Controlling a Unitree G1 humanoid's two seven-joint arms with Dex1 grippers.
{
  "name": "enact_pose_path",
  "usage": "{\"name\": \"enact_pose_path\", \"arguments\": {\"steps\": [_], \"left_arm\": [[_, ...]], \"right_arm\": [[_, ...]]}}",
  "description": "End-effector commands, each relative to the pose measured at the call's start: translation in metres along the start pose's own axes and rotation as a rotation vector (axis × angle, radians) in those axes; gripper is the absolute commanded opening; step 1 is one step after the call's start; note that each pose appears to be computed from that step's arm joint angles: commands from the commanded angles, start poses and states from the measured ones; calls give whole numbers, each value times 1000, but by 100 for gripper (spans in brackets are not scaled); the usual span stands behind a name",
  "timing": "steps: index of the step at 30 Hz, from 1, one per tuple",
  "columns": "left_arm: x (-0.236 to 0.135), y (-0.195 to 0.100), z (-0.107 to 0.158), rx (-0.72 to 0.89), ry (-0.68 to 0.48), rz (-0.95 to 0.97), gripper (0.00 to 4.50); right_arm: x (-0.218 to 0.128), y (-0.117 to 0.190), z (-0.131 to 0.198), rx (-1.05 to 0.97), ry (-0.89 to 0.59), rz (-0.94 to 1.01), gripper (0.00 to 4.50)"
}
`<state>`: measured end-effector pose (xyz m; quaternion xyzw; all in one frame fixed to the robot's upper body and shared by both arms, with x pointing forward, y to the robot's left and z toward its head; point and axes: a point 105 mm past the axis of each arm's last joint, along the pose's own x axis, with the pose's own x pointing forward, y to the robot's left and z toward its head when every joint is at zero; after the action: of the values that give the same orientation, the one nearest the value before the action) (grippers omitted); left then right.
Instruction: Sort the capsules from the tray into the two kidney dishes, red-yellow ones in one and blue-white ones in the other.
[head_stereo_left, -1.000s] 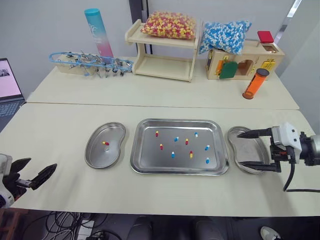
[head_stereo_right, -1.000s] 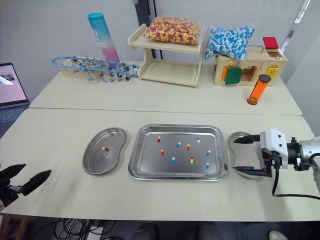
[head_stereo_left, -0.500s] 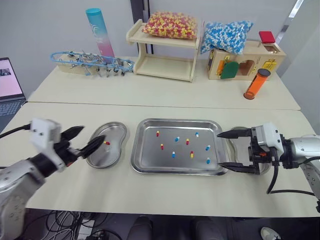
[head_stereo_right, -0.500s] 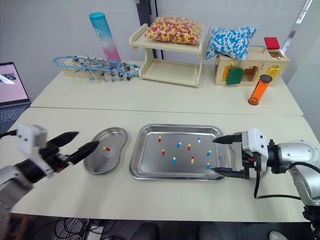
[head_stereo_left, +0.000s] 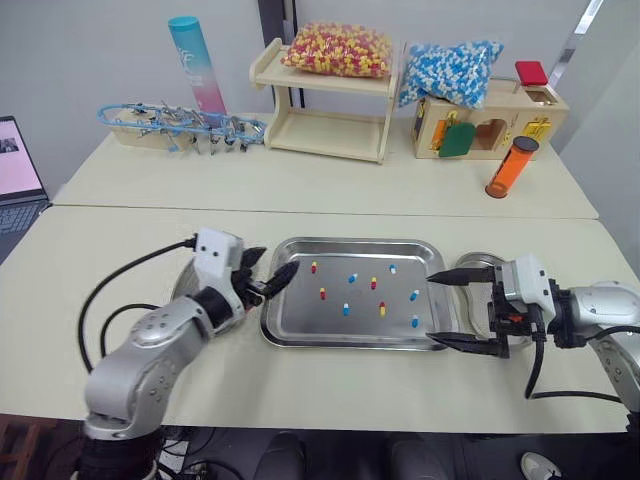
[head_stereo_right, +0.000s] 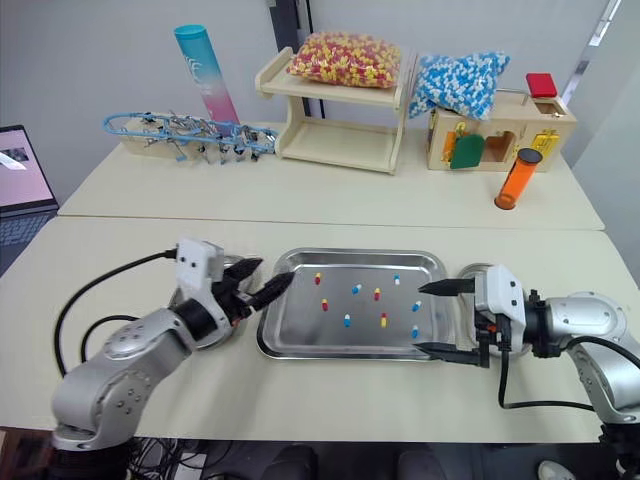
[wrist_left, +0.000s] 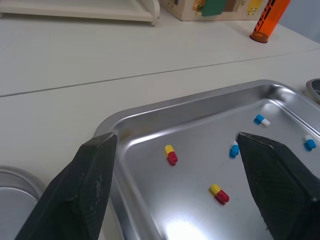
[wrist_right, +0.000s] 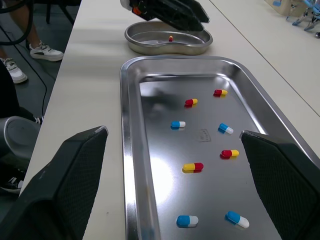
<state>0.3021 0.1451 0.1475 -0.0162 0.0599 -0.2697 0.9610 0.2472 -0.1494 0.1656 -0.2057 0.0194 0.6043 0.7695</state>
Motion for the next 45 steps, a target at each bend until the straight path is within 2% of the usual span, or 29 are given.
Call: {"name": "enact_pose_path", "arguments": {"steps": [1,6,10,30,45], "left_arm": [[10,-4,3,42,-21,36,396],[27,-3,-4,54,1,87,396],[37,-8,-8,64,31,79,279],[79,1,-29,121,190,114,279],[85,-6,-36,130,211,111,279]], "right_arm": [[-1,2,8,-37,-13,-6,450],[0,3,7,-33,-12,-7,450],[2,3,7,-33,-13,-7,450],[5,4,9,-34,-18,-28,450],[3,4,10,-35,-8,-29,450]]}}
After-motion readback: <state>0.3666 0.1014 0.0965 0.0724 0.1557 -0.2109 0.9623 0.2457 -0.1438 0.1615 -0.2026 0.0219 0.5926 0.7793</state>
